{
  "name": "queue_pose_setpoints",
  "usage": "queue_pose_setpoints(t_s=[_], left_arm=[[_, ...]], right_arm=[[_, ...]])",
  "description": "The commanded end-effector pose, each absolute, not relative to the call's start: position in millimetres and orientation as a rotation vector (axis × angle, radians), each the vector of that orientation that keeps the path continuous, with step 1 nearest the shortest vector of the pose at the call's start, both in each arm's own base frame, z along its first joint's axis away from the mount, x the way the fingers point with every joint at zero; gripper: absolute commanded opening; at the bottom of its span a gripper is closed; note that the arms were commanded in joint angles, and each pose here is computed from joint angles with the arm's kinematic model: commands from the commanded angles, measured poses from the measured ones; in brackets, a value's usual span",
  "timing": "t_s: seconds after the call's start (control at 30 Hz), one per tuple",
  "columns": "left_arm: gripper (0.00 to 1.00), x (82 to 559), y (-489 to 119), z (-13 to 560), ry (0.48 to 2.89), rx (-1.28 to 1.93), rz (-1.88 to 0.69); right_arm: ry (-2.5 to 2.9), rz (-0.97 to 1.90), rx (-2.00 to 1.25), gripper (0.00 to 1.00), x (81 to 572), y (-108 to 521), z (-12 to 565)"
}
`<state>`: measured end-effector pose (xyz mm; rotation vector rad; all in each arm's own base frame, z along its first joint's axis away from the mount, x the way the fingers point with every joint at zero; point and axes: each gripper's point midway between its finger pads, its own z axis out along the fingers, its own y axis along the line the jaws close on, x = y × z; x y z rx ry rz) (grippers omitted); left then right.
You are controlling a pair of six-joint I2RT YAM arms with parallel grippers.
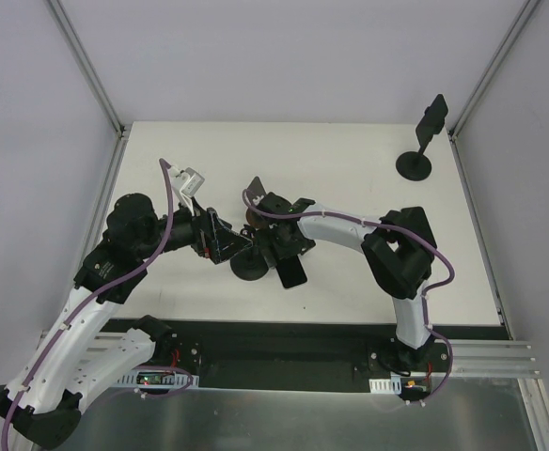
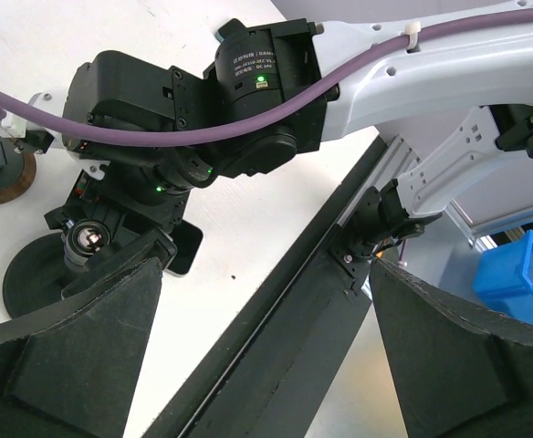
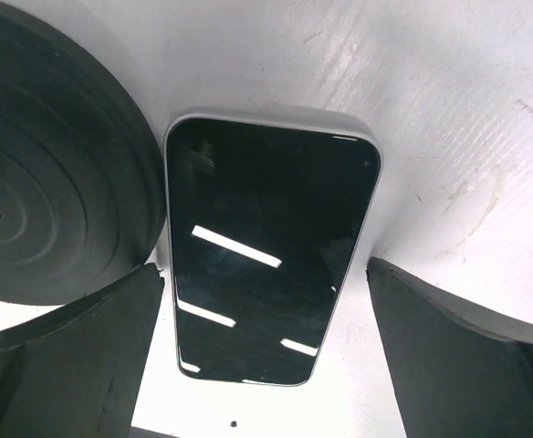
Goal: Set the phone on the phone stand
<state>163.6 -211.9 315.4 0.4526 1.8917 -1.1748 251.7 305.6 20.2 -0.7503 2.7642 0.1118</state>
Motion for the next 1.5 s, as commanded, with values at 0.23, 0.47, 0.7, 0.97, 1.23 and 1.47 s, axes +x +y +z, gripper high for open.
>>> queue_pose_setpoints(t_s=[0.23,0.47,0.7,0.97,1.23,1.47], left_arm=[[0.95,160,-213,324,1.845,0.494,-1.174],[0.95,160,-212,325,1.844,0.493,-1.173],[0.94,162,-214,322,1.858,0.493,-1.173],[0.95,163,-214,319,1.866,0.494,-1.171],[0.95,163,-214,319,1.865,0.498,-1.170],[0.95,162,-215,319,1.862,0.507,-1.172]], right_arm=[[2.895,0.005,-0.616,0.85,237,287,-3],[2.892,-0.168,-0.482,0.76,251,250,-4],[2.883,-0.127,-0.432,0.78,252,242,2],[2.899,-0.144,-0.370,0.89,245,251,-4],[2.931,-0.122,-0.400,0.90,238,263,-10],[2.965,-0.092,-0.384,0.79,236,254,-22]])
